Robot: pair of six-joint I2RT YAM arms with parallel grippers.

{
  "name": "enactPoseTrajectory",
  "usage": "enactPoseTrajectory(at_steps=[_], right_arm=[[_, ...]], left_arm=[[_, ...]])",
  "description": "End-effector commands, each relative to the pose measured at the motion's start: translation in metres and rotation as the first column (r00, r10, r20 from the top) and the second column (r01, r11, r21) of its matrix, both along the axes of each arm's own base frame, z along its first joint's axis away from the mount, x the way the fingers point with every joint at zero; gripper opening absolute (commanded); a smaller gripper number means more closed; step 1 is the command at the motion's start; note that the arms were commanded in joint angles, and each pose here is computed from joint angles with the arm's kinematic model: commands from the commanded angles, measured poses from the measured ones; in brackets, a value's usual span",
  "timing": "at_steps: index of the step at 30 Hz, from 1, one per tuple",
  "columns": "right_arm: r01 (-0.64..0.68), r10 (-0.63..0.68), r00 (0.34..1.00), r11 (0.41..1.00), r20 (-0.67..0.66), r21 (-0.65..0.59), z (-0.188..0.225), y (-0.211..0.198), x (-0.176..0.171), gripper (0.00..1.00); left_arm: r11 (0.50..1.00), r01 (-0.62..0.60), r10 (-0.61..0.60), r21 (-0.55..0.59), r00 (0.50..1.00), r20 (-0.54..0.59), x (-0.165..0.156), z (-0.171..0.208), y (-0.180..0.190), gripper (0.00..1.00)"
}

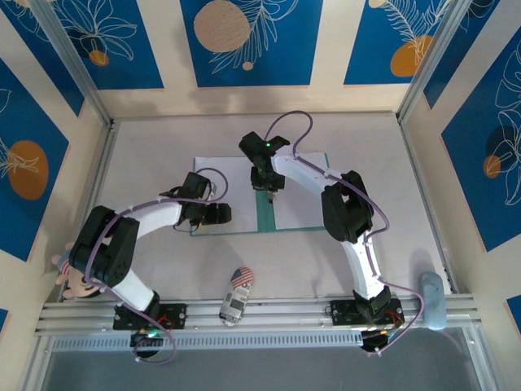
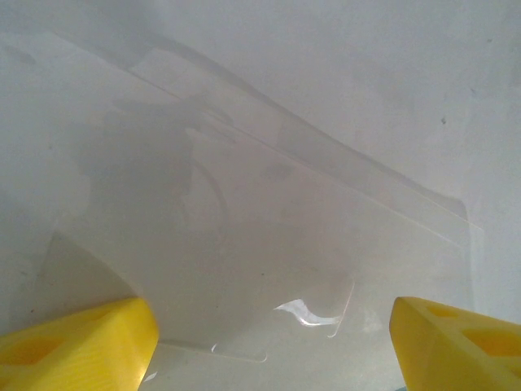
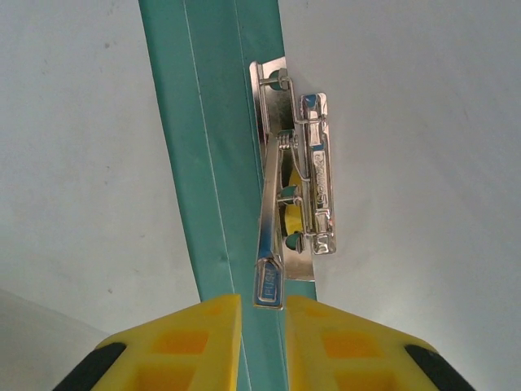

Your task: Put the files into the folder

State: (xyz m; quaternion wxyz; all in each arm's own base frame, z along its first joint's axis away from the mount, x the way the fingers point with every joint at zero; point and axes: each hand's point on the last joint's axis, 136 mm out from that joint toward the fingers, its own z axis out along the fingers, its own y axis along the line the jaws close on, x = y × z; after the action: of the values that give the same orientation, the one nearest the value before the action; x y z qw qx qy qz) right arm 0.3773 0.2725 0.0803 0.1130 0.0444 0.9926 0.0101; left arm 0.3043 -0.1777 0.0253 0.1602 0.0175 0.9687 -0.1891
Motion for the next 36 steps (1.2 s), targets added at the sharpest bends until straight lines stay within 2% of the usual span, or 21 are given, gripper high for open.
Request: enactPoseTrajectory(at_steps=[1,6,36], right_arm=[[-0.008,0.008,1.0,1.0,-0.014,-0.017,-0.002,0.0,0.0,0.22],[-0.009,0.009,1.0,1.0,-0.018,-0.019,-0.003,0.0,0.0,0.19],[-0.007,0.002,0.999,0.993,-0.047,-0.114,-0.014,-0.021,-0.008,0.13]], left_arm=[[0.993,0.029,0.009,0.116,0.952,-0.307,-0.073,-0.049,0.028,0.79],[0.993,0.03,0.007,0.116,0.95,-0.312,-0.073,-0.049,0.028,0.79],[0.993,0.031,0.007,0.114,0.947,-0.322,-0.074,-0.05,0.029,0.79]])
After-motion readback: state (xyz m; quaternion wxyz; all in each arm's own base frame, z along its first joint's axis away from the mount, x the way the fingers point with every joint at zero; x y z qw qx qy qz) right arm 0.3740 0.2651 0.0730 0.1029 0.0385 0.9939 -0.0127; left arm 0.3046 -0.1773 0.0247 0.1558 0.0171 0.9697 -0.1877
